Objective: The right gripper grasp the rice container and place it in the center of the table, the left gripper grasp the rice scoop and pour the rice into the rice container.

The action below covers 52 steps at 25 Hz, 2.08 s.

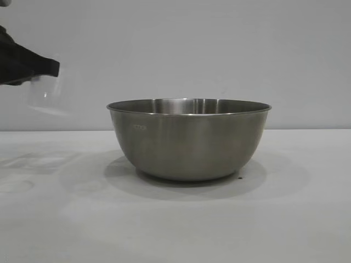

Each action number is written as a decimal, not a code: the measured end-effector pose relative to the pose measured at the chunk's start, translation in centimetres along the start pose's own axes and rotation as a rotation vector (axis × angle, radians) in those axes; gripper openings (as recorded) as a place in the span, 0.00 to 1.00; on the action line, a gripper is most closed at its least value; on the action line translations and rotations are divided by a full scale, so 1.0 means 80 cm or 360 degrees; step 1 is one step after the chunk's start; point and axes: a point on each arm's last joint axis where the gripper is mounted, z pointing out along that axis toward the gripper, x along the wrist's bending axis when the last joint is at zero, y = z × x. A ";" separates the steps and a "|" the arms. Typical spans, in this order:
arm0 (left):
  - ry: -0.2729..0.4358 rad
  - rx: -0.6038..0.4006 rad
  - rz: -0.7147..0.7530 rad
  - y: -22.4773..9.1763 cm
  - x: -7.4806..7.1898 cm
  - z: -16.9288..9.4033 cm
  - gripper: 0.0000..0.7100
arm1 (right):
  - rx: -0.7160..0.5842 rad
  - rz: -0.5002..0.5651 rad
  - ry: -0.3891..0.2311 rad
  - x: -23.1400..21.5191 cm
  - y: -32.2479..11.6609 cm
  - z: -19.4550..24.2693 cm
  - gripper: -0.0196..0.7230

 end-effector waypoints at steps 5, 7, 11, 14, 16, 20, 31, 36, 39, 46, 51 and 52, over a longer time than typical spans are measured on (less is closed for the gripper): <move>-0.0006 0.0069 -0.0067 -0.017 -0.002 0.001 0.00 | 0.0000 0.0000 0.0000 0.000 0.000 0.000 0.79; -0.0008 0.0093 -0.0091 -0.021 -0.002 -0.003 0.00 | 0.0000 0.0000 0.0000 0.000 0.000 0.000 0.79; -0.0010 0.0136 -0.0098 -0.029 -0.002 -0.009 0.21 | 0.0000 0.0000 0.0000 0.000 0.000 0.000 0.79; -0.0010 0.0151 -0.0099 -0.031 -0.002 -0.012 0.38 | 0.0000 0.0000 0.0000 0.000 0.000 0.000 0.79; -0.0011 0.0165 -0.0098 -0.034 -0.002 -0.015 0.42 | 0.0000 0.0000 0.0000 0.000 0.000 0.000 0.79; -0.0014 0.0235 -0.0129 -0.044 -0.002 -0.029 0.48 | 0.0000 0.0000 0.0000 0.000 0.000 0.000 0.79; -0.0137 0.0225 -0.0123 -0.023 -0.004 -0.082 0.46 | 0.0000 0.0000 0.0000 0.000 0.000 0.000 0.79; -0.0198 0.0116 -0.0097 0.009 -0.005 -0.094 0.46 | 0.0000 0.0000 0.0000 0.000 0.000 0.000 0.79; -0.0244 0.0138 -0.0077 0.023 -0.007 -0.103 0.46 | 0.0000 0.0000 0.0000 0.000 0.000 0.000 0.79; -0.0240 0.0201 -0.0124 0.058 -0.001 -0.130 0.46 | 0.0000 0.0000 0.0000 0.000 0.000 0.000 0.79; -0.0237 0.0279 -0.0251 0.074 0.002 -0.152 0.46 | 0.0000 0.0000 0.0000 0.000 0.000 0.000 0.79; -0.0246 0.0303 -0.0260 0.076 0.002 -0.157 0.46 | 0.0000 0.0000 0.0000 0.000 0.000 0.000 0.79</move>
